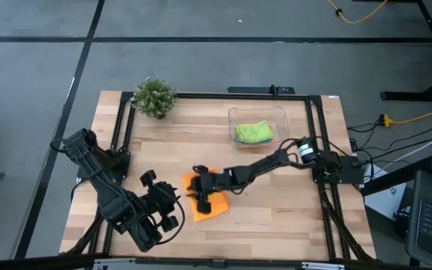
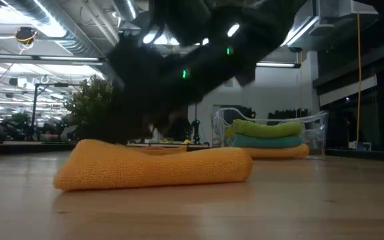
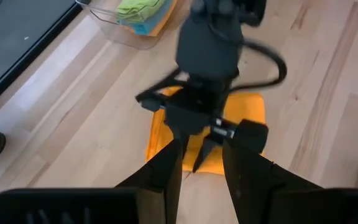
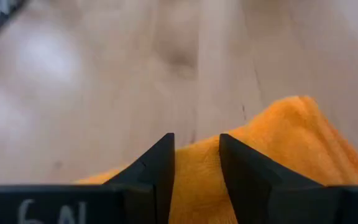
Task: Fold microfiber towels
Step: Fold the orange microfiber cloth
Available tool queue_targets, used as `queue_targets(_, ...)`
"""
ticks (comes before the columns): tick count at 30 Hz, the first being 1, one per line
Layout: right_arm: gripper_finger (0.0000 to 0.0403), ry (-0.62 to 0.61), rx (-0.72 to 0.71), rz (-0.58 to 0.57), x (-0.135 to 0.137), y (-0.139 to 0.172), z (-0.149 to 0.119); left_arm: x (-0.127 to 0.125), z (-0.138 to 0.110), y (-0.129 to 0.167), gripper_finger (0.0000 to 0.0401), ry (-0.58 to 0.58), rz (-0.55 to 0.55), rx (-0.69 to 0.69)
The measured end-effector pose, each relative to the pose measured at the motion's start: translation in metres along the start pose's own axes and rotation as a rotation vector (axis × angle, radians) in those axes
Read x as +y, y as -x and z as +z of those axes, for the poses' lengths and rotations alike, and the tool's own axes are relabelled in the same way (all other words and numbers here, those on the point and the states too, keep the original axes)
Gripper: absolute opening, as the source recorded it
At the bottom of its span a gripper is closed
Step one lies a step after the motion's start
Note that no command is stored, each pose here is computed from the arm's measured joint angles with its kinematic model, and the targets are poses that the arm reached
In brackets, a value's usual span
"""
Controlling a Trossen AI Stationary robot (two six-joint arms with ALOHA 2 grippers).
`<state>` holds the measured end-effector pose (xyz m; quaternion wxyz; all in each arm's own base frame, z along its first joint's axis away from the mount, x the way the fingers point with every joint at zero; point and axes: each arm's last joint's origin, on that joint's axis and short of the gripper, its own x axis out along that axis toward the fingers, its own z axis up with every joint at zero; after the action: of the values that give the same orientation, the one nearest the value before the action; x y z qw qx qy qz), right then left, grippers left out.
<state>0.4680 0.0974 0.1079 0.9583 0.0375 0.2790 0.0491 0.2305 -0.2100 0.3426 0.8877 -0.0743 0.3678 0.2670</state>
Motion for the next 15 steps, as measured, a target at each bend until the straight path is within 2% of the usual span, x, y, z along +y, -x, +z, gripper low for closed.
queue_targets(3, 0.0129, 0.033, 0.007, -0.098, 0.003, -0.009, -0.014, 0.0, 0.0, 0.0, 0.0108, 0.0, 0.0, 0.0)
queue_targets(5, 0.0129, -0.01, 0.002, -0.197, 0.002, -0.011, -0.019, 0.0, 0.0, 0.0, 0.0108, 0.0, 0.0, 0.0)
queue_targets(7, 0.0129, -0.059, -0.016, -0.242, 0.0, -0.011, -0.018, 0.0, 0.0, 0.0, 0.0108, 0.002, -0.001, 0.0)
queue_targets(12, 0.0129, -0.026, -0.11, -0.161, 0.004, -0.006, -0.001, 0.0, 0.0, 0.0, 0.0108, 0.002, -0.002, 0.0)
queue_targets(15, 0.0129, 0.021, -0.164, -0.187, 0.007, 0.004, 0.016, 0.0, 0.0, 0.0, 0.0108, 0.003, -0.003, -0.001)
